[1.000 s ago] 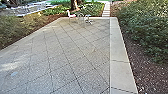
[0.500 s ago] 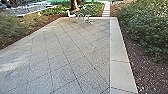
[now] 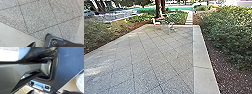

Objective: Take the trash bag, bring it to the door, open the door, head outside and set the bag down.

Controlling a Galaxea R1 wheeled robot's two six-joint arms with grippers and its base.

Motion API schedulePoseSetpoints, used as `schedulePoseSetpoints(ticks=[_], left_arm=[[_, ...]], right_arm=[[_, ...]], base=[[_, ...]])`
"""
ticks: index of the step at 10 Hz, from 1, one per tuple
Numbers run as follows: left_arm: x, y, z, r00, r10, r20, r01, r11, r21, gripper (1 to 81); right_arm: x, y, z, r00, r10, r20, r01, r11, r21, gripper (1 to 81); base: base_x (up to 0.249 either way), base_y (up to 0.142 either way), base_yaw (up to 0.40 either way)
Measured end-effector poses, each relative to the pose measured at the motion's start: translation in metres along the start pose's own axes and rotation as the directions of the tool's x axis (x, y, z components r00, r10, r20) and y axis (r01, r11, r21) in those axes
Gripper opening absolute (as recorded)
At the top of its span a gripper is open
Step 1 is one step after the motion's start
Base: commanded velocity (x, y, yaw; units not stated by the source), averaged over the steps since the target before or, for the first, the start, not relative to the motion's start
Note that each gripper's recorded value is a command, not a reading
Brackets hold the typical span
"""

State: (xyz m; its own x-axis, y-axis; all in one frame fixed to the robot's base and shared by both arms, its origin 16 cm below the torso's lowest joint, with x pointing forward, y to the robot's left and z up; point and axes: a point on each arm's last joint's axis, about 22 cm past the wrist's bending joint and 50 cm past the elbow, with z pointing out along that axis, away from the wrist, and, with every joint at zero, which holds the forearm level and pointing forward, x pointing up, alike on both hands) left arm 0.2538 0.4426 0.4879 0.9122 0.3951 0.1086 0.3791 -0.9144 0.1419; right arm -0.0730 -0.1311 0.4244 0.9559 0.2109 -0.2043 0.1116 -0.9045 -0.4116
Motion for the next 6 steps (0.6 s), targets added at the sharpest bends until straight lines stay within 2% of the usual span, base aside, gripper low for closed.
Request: schedulePoseSetpoints(ticks=[1,2,3,4,5,6], left_arm=[[-0.033,0.012,0.01,0.9985,0.039,0.037,-0.039,0.9992,-0.012,81.1],[-0.067,0.029,0.021,0.9922,0.097,0.079,-0.095,0.9951,-0.03,81.1],[-0.103,0.054,0.032,0.9787,0.174,0.109,-0.168,0.9838,-0.061,81.1],[-0.143,0.075,0.041,0.9612,0.242,0.133,-0.23,0.9685,-0.095,81.1],[-0.193,0.082,0.047,0.9401,0.294,0.173,-0.277,0.9537,-0.117,81.1],[-0.245,0.076,0.047,0.9189,0.331,0.215,-0.309,0.9422,-0.131,81.1]], right_arm=[[0.002,-0.001,-0.001,0.9999,0.005,-0.016,-0.005,1.0,-0.002,81.1],[0.006,0.0,-0.003,0.9989,0.018,-0.042,-0.018,0.9998,-0.005,81.1],[0.01,-0.003,-0.004,0.9975,0.022,-0.067,-0.022,0.9997,-0.004,81.1],[0.012,-0.005,-0.004,0.9951,0.036,-0.092,-0.036,0.9993,-0.003,81.1],[0.01,-0.006,-0.004,0.9939,0.046,-0.1,-0.047,0.9989,0.0,81.1],[0.009,-0.006,-0.004,0.9938,0.047,-0.101,-0.047,0.9989,-0.001,81.1]], base=[[0.0,0.0,0.0],[0.0,0.0,0.0],[0.0,0.0,0.0],[0.0,0.0,0.0],[0.0,0.0,0.0],[0.0,0.0,0.0]])
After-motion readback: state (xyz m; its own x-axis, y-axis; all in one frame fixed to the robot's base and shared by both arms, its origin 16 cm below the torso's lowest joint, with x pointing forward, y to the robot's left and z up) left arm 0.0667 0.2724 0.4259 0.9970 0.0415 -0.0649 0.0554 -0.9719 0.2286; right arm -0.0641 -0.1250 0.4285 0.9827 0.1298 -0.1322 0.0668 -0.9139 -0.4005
